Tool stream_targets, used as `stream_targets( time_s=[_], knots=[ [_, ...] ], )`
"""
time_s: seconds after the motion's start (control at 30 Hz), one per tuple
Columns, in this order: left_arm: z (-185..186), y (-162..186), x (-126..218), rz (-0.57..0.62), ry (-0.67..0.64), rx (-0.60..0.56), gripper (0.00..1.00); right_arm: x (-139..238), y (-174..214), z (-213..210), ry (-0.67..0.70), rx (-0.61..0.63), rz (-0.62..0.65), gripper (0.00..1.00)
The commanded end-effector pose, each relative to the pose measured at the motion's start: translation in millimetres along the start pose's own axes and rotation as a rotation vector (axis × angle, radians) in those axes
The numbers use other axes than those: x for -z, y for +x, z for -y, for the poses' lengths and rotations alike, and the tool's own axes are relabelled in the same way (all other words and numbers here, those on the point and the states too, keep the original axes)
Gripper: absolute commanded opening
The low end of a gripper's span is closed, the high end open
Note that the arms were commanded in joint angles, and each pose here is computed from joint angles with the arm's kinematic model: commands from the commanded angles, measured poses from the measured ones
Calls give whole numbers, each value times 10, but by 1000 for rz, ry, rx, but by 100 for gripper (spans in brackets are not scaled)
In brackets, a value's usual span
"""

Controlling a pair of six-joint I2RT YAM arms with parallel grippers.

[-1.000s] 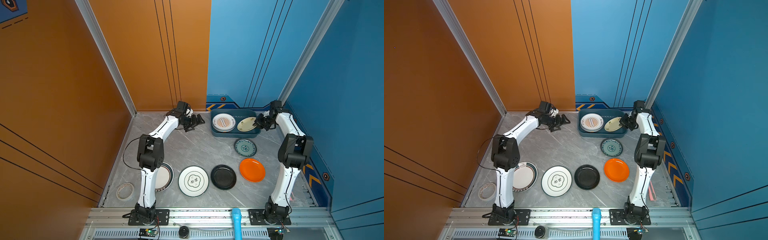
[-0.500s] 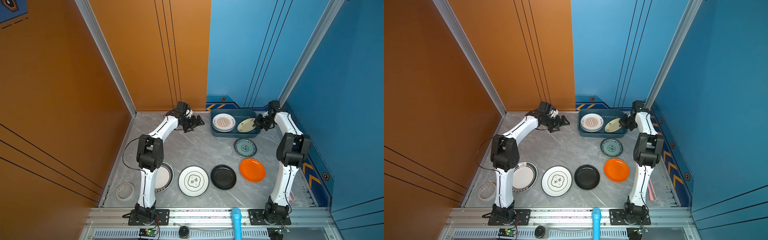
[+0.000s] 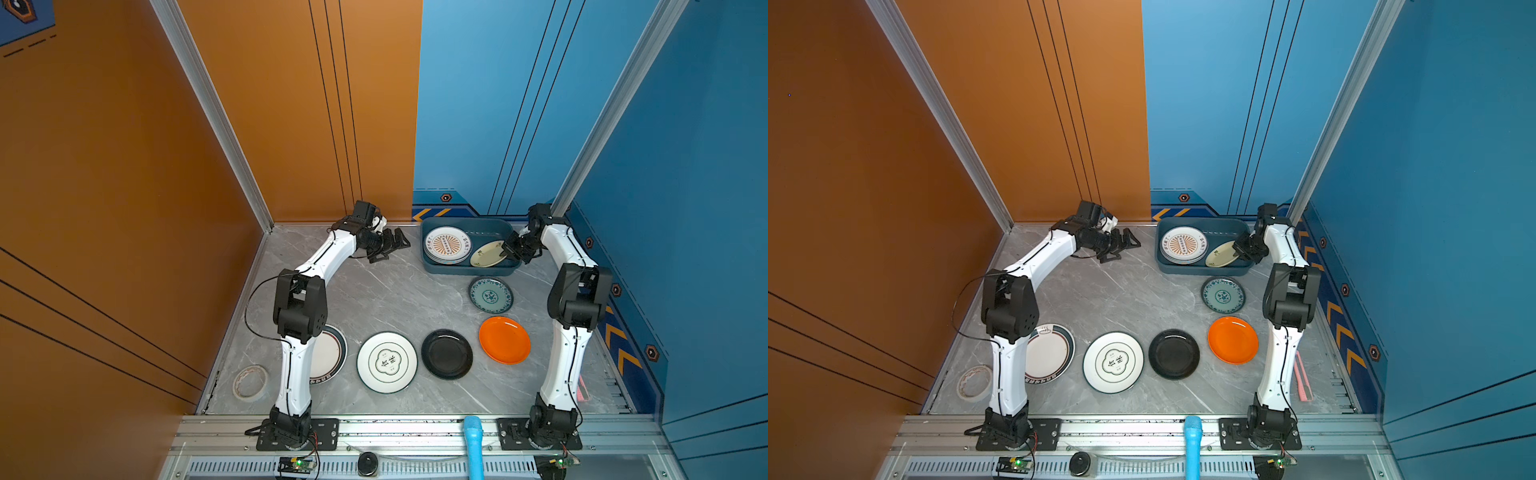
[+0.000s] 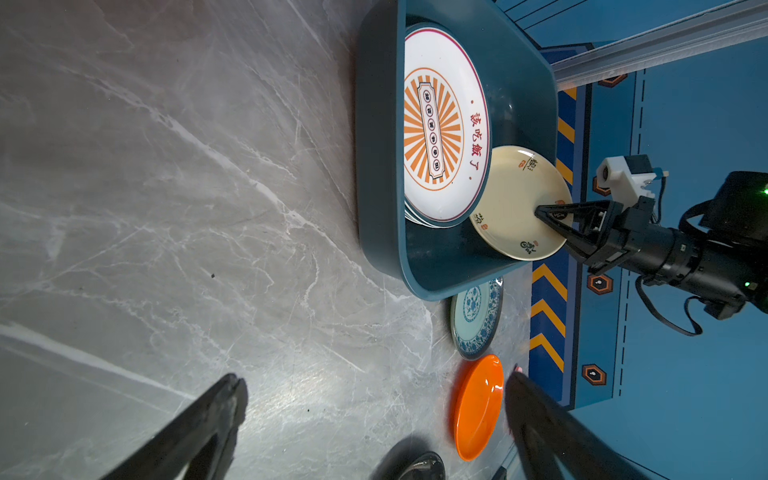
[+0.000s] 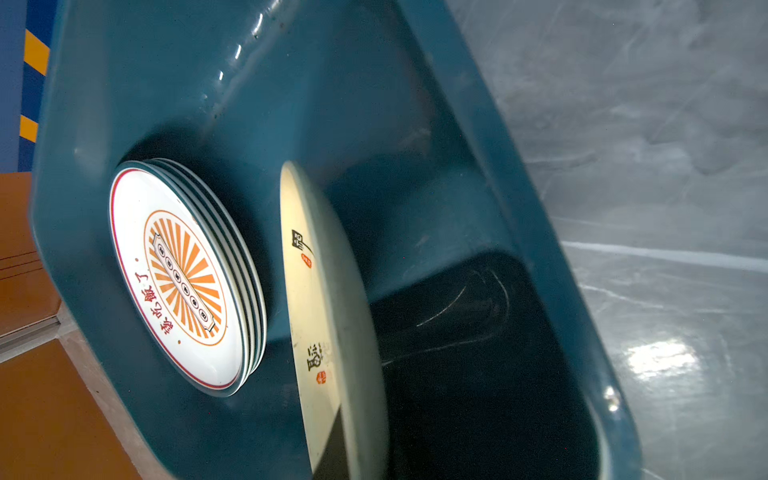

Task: Place the plates into the plastic bin on the countertop
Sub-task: 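Lower the cream plate into teal bin with right gripper while left gripper withdraws, then reach the left gripper to the blue floral plate while right gripper rises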

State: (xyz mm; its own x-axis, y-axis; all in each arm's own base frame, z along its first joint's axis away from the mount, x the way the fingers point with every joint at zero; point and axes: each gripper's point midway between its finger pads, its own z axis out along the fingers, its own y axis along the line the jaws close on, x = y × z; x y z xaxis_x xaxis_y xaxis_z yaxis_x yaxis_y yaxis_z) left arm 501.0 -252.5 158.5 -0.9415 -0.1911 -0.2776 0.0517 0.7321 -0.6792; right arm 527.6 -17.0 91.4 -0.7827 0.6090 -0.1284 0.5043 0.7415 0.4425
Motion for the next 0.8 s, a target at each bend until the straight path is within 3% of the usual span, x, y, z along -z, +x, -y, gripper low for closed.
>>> stream_targets(
  time_s=[0.0, 0.27, 0.6, 0.77],
  knots=[
    [-15, 36, -28, -32, 10, -7, 100, -19, 35, 96, 68, -21, -13, 13],
    [-33, 45, -69, -44, 19, -4, 99, 54, 78, 301, 167, -28, -24, 25],
    [-5, 60, -64, -50, 29, -11, 99, 234, 49, 420, 228, -32, -2, 26],
    [69, 149, -45, -62, 36, -27, 98, 416, -50, 259, 177, -20, 42, 27]
  ],
)
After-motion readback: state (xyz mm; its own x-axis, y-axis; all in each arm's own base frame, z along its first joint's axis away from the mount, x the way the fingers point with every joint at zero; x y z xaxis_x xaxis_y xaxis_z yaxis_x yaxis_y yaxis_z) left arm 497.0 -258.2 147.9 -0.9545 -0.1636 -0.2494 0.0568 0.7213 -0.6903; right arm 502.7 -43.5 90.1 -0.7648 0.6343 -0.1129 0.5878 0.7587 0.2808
